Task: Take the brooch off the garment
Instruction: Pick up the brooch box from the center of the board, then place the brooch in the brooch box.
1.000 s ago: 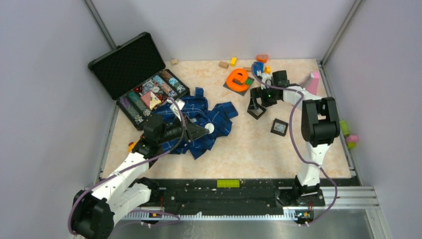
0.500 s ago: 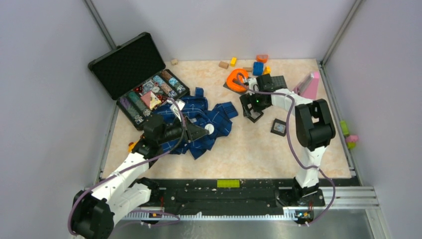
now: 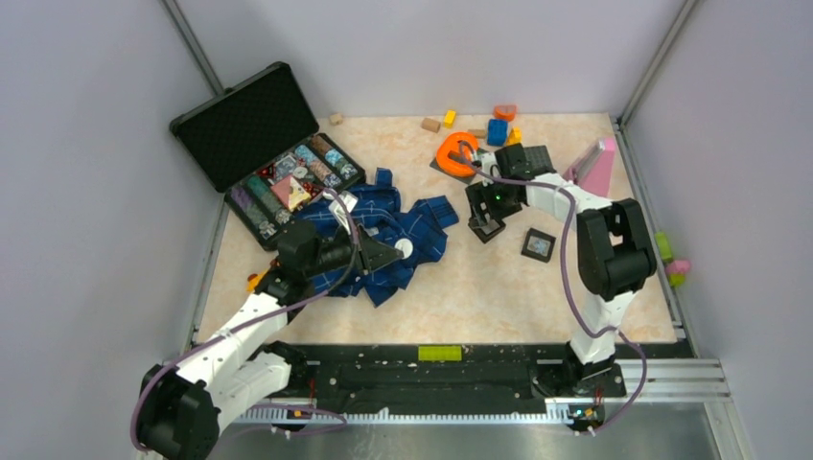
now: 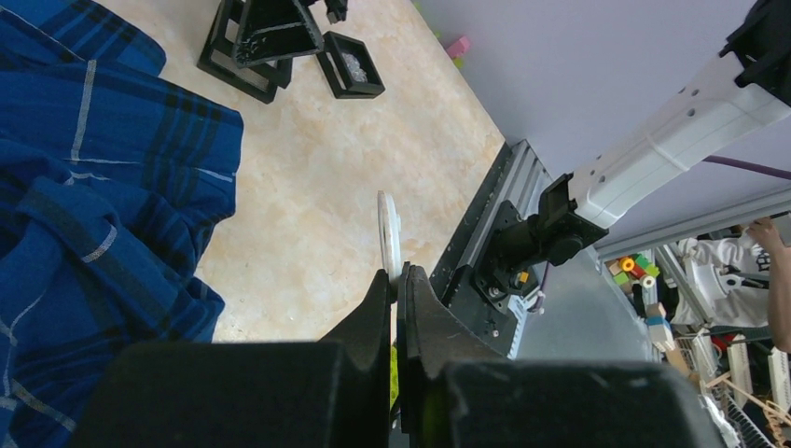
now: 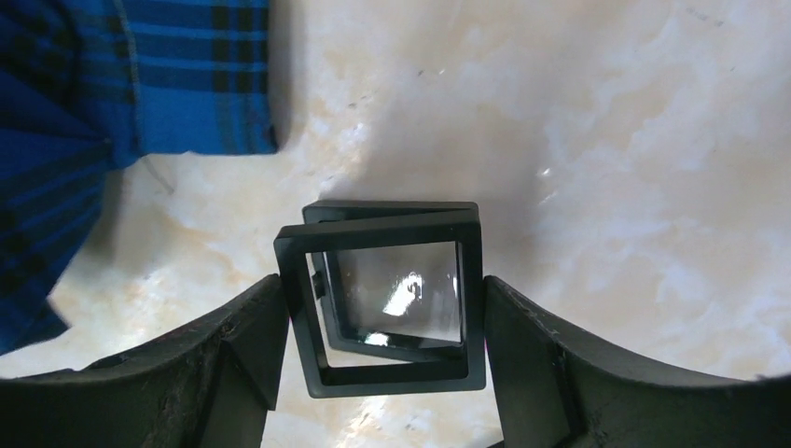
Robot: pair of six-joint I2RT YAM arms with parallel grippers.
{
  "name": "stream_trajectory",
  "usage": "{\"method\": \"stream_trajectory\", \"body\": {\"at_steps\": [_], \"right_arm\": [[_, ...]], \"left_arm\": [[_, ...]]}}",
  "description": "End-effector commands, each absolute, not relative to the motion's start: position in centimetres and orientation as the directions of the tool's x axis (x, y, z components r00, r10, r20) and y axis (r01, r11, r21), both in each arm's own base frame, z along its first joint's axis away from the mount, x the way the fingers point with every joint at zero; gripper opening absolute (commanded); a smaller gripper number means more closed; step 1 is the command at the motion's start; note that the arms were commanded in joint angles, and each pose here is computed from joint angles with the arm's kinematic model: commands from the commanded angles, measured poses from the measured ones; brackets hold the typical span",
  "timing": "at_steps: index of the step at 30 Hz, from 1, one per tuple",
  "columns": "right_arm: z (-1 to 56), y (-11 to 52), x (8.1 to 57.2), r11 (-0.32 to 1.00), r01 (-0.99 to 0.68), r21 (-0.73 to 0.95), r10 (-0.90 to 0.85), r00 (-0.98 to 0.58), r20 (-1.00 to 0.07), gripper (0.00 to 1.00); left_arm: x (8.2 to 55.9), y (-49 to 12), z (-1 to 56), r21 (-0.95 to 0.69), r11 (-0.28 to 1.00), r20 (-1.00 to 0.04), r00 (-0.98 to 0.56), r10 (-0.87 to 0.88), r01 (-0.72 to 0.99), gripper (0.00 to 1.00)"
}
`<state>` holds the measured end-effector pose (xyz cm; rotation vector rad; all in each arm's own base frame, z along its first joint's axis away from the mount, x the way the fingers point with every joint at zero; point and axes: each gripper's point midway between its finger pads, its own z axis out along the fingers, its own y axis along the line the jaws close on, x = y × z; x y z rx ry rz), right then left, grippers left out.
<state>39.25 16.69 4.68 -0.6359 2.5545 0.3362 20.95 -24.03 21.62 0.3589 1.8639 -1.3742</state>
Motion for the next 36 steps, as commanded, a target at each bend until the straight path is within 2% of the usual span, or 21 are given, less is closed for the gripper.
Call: {"method": "stream_trajectory", "body": {"at_steps": [1, 7, 11, 14, 18, 21, 24, 30, 36], "right_arm": [[8.4, 18.5, 38.0, 0.843, -0.488, 0.227, -0.293, -0.77, -0.567, 0.66], [9.9, 20.0, 35.0, 0.808, -0.414, 0.42, -0.13, -0.82, -0.558, 0.63], [10.0, 21.0, 32.7, 0.757, -0.347, 0.554, -0.019, -0.859, -0.512, 0.61], [10.6, 21.2, 31.9, 0.709, -0.318, 0.63, 0.086, -0.847, -0.524, 0.59], [10.4, 20.5, 30.8, 0.683, -0.273, 0.677, 0.159, -0.849, -0.504, 0.58], [10.1, 19.7, 30.5, 0.669, -0.243, 0.703, 0.195, -0.854, -0.481, 0.58], [10.5, 19.0, 30.4, 0.61, -0.227, 0.759, 0.265, -0.844, -0.465, 0.57], [10.6, 18.8, 30.1, 0.598, -0.216, 0.772, 0.304, -0.83, -0.468, 0.57], [10.9, 19.2, 29.9, 0.545, -0.223, 0.808, 0.339, -0.823, -0.455, 0.57]], "left_arm": [[21.6, -24.6, 22.3, -0.628, 0.392, -0.773, -0.6, -0.207, 0.672, 0.0], [22.0, -27.8, 21.8, -0.535, 0.435, -0.832, -0.542, -0.12, 0.725, 0.0], [23.4, -29.7, 20.9, -0.678, 0.411, -0.713, -0.681, -0.167, 0.609, 0.0], [23.7, -31.2, 19.9, -0.77, 0.352, -0.613, -0.77, -0.175, 0.532, 0.0], [24.4, -32.8, 17.8, -0.866, 0.308, -0.466, -0.859, -0.211, 0.394, 0.0], [25.0, -34.3, 17.1, -0.885, 0.291, -0.431, -0.876, -0.216, 0.364, 0.0], [25.6, -36.0, 15.5, -0.874, 0.351, -0.42, -0.887, -0.193, 0.338, 0.0], [26.4, -38.1, 12.5, -0.918, 0.343, -0.276, -0.94, -0.201, 0.197, 0.0], [27.4, -39.4, 10.3, -0.911, 0.375, -0.263, -0.942, -0.207, 0.172, 0.0]]}}
